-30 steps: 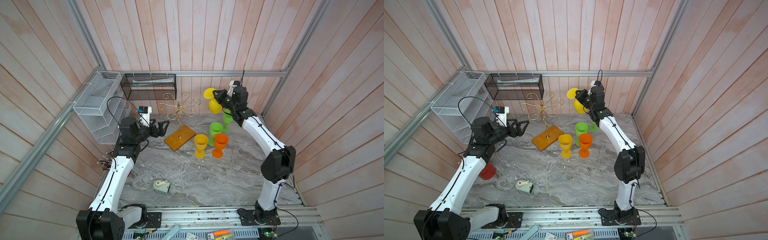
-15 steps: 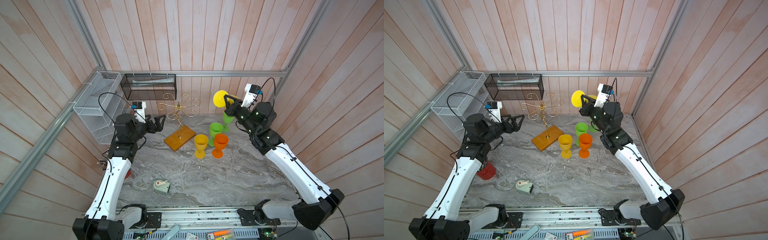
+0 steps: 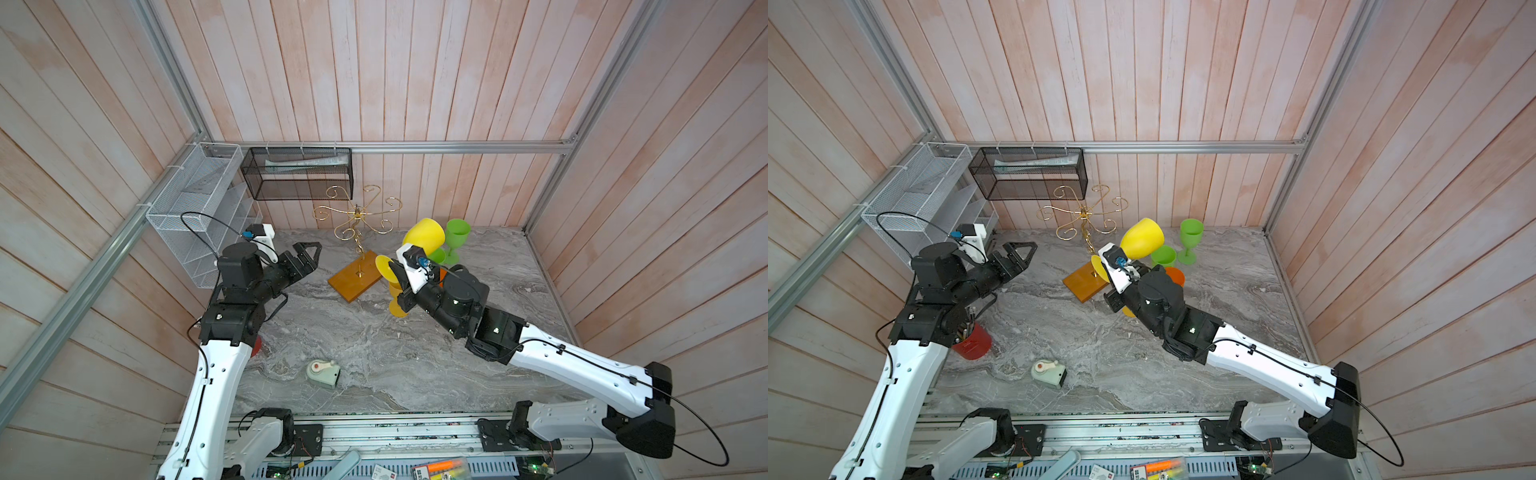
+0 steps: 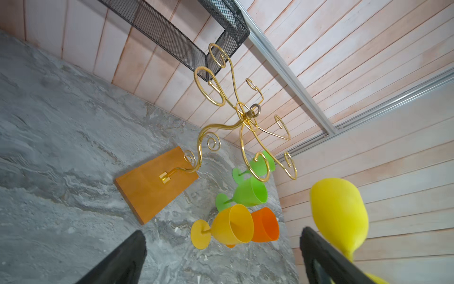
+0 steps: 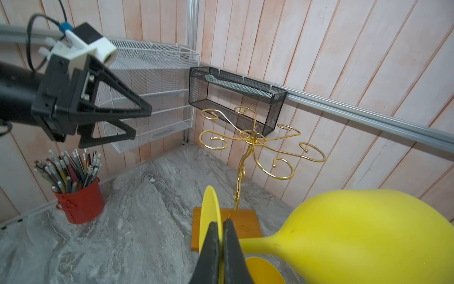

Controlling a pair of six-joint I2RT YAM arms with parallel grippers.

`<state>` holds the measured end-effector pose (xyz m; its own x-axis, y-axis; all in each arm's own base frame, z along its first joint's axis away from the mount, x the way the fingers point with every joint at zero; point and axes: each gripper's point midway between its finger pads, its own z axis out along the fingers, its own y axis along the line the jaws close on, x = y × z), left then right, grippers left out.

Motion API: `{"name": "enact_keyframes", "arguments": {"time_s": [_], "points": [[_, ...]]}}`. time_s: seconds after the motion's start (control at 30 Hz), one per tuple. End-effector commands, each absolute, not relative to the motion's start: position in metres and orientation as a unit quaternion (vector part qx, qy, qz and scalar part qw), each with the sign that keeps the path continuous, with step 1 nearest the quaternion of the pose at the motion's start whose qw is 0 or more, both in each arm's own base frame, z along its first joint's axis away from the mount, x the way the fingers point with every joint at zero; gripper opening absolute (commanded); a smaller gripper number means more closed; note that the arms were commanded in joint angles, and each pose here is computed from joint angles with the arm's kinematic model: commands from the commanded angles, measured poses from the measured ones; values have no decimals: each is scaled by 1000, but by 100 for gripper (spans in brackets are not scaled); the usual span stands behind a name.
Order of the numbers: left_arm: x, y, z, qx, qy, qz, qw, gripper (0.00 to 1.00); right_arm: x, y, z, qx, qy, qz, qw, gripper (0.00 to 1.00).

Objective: Take the wine glass off the wine glass rack
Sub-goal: Place the wine glass at the center of the table.

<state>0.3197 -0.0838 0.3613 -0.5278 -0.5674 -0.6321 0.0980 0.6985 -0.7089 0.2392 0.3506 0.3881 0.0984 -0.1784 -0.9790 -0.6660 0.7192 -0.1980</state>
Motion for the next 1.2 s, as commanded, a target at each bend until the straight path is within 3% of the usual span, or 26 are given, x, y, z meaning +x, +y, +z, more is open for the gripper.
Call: {"name": "enact_keyframes", "arguments": {"time_s": [0.0,0.4,0.57,0.73,1.17], "points": [[310,-97,330,-218,804,-419,362,96,232,355,392,-358,606,97,704,0],[295,-124,310,-308,786,-501,193,85,206,406,339,-457,554,-45,695,0],[289,-132,302,-328,784,-507,143,82,207,410,336,-466,542,-60,697,0],[279,-144,289,-337,791,-502,91,74,205,415,333,-473,532,-60,700,0],[274,-168,290,-330,779,-531,55,66,204,433,321,-497,506,-68,702,0]]}}
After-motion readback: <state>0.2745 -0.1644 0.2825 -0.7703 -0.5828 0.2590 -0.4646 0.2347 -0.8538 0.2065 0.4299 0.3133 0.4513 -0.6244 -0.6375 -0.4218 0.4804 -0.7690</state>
